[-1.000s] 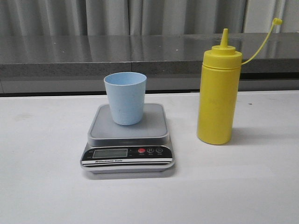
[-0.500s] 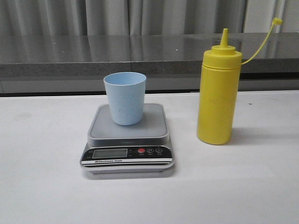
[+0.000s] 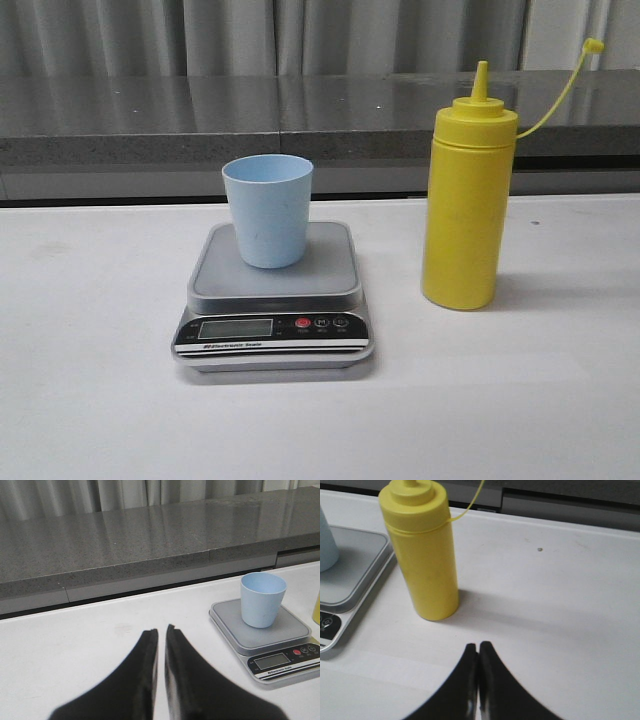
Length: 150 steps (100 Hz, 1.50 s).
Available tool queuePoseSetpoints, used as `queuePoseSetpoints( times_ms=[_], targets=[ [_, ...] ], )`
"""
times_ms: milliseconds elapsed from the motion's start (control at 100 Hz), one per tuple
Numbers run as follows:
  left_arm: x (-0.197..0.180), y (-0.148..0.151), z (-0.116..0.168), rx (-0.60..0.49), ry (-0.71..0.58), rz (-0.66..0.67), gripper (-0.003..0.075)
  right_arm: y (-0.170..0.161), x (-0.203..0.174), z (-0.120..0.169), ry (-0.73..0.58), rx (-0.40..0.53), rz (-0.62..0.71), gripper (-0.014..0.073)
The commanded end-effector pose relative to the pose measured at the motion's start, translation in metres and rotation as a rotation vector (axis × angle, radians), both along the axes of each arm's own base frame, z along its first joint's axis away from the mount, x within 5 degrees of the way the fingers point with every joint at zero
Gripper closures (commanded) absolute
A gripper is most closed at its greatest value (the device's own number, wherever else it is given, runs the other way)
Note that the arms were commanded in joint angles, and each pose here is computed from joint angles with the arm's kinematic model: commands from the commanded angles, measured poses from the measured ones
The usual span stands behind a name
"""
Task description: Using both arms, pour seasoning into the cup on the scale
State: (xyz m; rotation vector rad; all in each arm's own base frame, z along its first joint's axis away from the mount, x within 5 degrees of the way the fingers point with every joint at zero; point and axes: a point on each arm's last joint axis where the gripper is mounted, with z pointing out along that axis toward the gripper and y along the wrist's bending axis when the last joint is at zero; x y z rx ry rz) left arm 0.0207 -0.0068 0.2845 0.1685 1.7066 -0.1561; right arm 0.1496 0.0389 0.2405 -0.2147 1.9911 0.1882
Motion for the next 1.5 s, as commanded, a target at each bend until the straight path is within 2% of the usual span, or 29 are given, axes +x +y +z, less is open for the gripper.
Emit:
queuePoseSetpoints(
  times_ms=[0, 150, 200, 290, 620, 820, 1020, 1140, 1270, 1490],
  targets=[
    [0.000, 0.000, 0.014, -0.036, -0.081, 0.003, 0.0682, 0.009, 0.012, 0.017, -0.132, 0.020, 0.045, 0.0432],
    [0.000, 0.000, 0.014, -0.036, -0.081, 0.003, 0.0682, 0.019, 0.022, 0.013, -0.153, 0.031, 0.083, 0.0012],
    [0.000, 0.000, 0.014, -0.036, -0.081, 0.003, 0.0682, 0.021, 0.026, 0.010, -0.153, 0.032, 0.086, -0.0076],
    [0.000, 0.000, 0.014, -0.036, -0.081, 0.003, 0.0682, 0.024, 0.034, 0.005, -0.163, 0.037, 0.089, -0.0036],
    [0.000, 0.000, 0.014, -0.036, -0.081, 0.003, 0.0682, 0.044, 0.062, -0.016, -0.253, 0.060, 0.153, -0.0036],
    [0.000, 0.000, 0.014, -0.036, -0.081, 0.003, 0.0682, 0.058, 0.077, -0.035, -0.303, 0.130, 0.183, -0.0036],
    [0.000, 0.000, 0.014, -0.036, -0.081, 0.003, 0.0682, 0.064, 0.093, -0.055, -0.278, 0.134, 0.171, -0.0036],
    [0.000, 0.000, 0.014, -0.036, -0.081, 0.003, 0.0682, 0.066, 0.103, -0.054, -0.284, 0.143, 0.151, -0.0036],
    [0.000, 0.000, 0.014, -0.036, -0.081, 0.003, 0.0682, 0.065, 0.115, -0.048, -0.292, 0.200, 0.078, -0.0036],
    [0.000, 0.000, 0.014, -0.036, -0.081, 0.003, 0.0682, 0.073, 0.134, -0.051, -0.269, 0.243, 0.076, -0.0036]
  ],
)
